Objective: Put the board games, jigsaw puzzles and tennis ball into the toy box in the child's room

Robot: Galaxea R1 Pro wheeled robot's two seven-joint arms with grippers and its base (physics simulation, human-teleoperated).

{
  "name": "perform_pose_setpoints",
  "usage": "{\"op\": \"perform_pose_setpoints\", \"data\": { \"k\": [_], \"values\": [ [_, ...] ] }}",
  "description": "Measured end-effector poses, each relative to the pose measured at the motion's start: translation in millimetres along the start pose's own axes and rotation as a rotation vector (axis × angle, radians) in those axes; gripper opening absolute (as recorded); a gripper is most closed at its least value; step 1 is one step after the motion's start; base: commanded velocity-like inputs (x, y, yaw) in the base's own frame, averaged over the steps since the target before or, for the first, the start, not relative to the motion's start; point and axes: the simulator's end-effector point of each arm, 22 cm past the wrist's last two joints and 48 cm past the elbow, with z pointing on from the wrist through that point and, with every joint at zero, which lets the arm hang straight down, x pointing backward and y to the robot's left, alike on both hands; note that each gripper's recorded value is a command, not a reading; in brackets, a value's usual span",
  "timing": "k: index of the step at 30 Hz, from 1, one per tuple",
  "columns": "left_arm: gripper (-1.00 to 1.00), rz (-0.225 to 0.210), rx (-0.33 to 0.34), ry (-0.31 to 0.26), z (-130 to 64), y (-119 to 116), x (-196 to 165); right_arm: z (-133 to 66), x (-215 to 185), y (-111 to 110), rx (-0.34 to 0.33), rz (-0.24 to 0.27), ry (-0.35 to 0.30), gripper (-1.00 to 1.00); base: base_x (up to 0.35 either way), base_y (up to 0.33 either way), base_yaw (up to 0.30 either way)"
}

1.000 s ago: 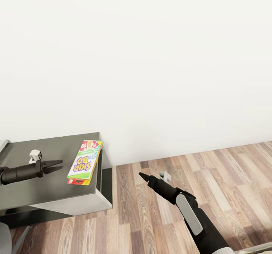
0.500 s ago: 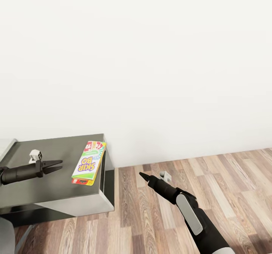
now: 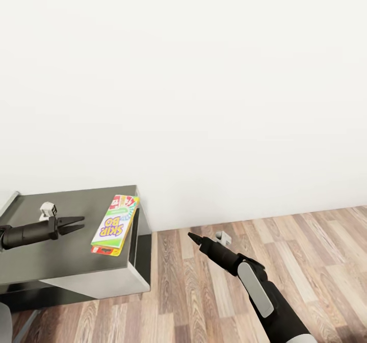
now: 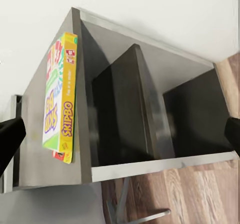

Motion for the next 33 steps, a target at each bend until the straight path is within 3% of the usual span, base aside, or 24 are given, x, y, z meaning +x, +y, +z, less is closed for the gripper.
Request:
{"op": "perform_pose_setpoints", "data": {
  "k": [33],
  "values": [
    [1.0, 0.046, 0.018, -0.026, -10.5, -26, -11, -8.5, -14, 25, -0.029, -0.036, -0.029, 1.0, 0.005, -0.009, 0.0]
  ]
}}
